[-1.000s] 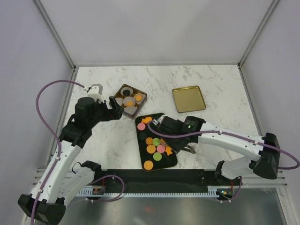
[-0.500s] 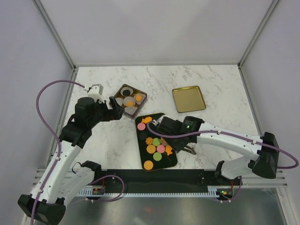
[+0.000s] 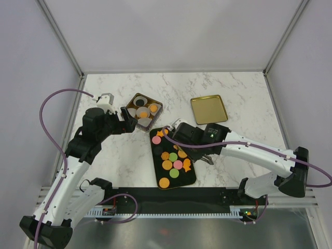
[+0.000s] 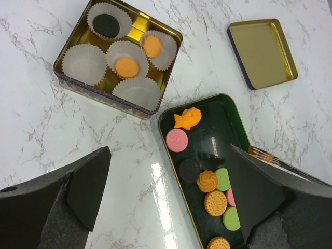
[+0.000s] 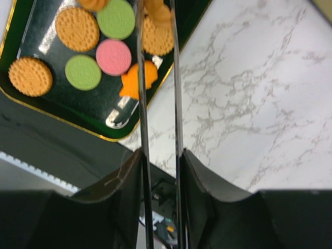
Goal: Pack the cookies
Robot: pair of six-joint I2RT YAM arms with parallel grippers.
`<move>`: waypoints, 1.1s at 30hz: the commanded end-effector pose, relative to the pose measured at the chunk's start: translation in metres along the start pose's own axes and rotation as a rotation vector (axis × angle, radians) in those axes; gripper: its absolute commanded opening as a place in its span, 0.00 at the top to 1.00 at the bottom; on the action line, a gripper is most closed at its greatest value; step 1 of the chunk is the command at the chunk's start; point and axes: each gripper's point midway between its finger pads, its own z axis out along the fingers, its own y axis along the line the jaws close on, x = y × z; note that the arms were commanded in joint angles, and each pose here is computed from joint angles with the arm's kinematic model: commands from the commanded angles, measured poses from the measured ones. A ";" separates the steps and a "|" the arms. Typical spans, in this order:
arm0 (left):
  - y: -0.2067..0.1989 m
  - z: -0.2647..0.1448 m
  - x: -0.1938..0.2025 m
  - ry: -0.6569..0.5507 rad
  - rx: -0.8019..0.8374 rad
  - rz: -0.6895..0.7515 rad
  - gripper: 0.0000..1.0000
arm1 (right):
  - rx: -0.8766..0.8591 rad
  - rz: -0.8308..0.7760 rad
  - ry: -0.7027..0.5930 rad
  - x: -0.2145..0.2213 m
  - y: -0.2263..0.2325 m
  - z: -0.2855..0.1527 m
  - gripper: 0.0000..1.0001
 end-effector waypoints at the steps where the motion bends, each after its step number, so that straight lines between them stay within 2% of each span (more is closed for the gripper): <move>1: -0.001 -0.001 -0.007 -0.037 0.014 -0.004 0.00 | 0.048 0.014 -0.058 -0.021 -0.007 -0.011 0.62; 7: -0.002 -0.001 -0.007 -0.034 0.016 -0.004 0.00 | 0.052 0.024 -0.125 -0.060 -0.010 -0.013 0.62; 13: -0.001 -0.002 -0.007 -0.040 0.011 -0.002 0.00 | 0.028 0.032 -0.126 -0.075 -0.007 0.003 0.62; 18: 0.000 -0.002 -0.007 -0.041 0.008 -0.001 0.00 | 0.033 0.037 -0.105 -0.067 -0.011 0.009 0.60; 23: -0.001 -0.002 -0.007 -0.039 0.013 0.000 0.00 | 0.007 0.043 -0.066 -0.048 -0.010 0.014 0.47; 26: -0.001 -0.002 -0.007 -0.040 0.015 0.000 0.00 | -0.003 0.042 -0.049 -0.039 -0.008 0.017 0.44; 33: -0.002 -0.002 -0.006 -0.037 0.017 -0.001 0.00 | -0.011 0.042 -0.027 -0.030 -0.005 0.026 0.43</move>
